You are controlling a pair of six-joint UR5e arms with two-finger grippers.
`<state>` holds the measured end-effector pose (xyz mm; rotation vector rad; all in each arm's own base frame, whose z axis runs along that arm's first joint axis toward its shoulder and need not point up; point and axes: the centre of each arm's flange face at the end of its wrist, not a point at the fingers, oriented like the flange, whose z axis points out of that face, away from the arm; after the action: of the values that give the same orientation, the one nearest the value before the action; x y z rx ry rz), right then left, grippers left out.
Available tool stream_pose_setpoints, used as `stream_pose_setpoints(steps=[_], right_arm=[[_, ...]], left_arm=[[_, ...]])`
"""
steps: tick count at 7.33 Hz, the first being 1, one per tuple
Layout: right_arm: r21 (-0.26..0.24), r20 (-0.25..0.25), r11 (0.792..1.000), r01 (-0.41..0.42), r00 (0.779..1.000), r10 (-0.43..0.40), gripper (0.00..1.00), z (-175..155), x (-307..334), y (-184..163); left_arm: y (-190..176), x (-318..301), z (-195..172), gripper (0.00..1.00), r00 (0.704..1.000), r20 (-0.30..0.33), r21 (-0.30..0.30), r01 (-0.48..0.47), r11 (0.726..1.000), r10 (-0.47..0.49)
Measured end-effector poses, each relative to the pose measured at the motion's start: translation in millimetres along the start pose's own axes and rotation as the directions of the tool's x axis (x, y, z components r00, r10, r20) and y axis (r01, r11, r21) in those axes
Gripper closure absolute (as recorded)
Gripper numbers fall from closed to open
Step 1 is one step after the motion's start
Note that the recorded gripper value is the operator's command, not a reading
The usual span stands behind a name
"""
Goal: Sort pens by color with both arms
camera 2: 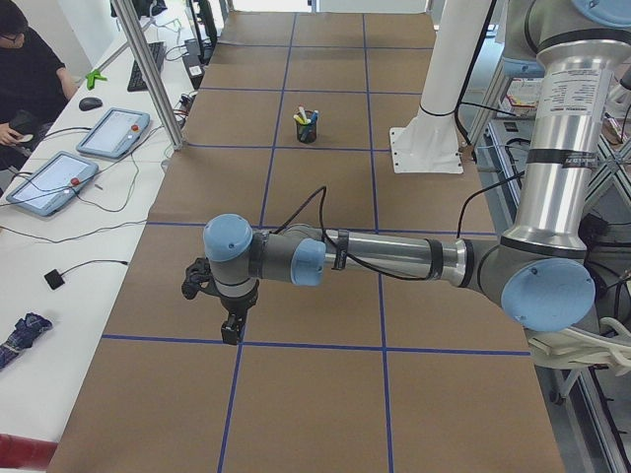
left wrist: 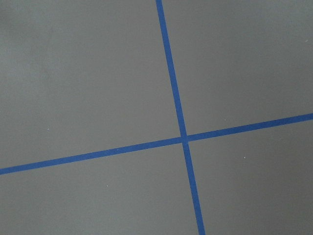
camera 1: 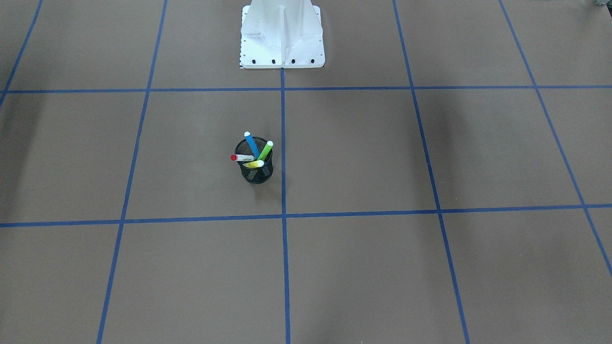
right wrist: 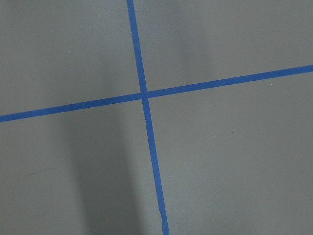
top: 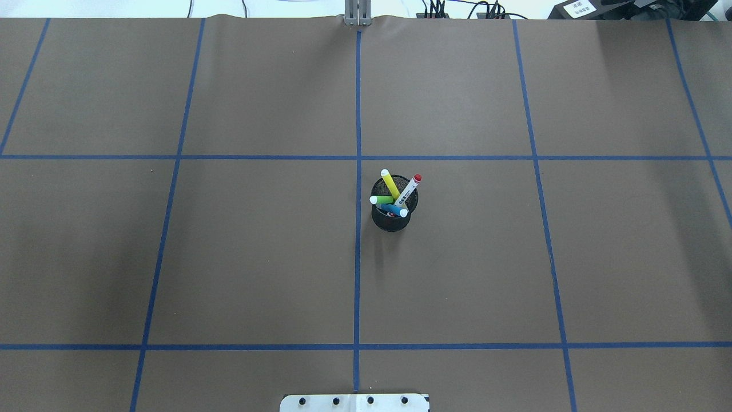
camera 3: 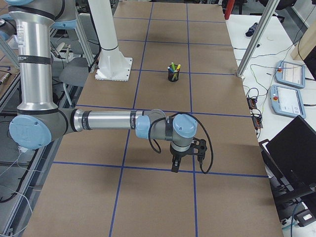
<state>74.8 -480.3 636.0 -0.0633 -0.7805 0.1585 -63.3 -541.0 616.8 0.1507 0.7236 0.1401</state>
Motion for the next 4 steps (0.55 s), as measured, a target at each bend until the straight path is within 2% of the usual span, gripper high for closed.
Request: stream_pose_setpoints(steps=[4], right_arm=[[0.001,0.000,1.000,-0.003,1.000,0.003,0.01,-0.1,-0.7,-0.6]], left_arm=[[-1.1,0.9,-1.4,0.00,1.000,0.002,0.001,-0.001,1.000,0.001]])
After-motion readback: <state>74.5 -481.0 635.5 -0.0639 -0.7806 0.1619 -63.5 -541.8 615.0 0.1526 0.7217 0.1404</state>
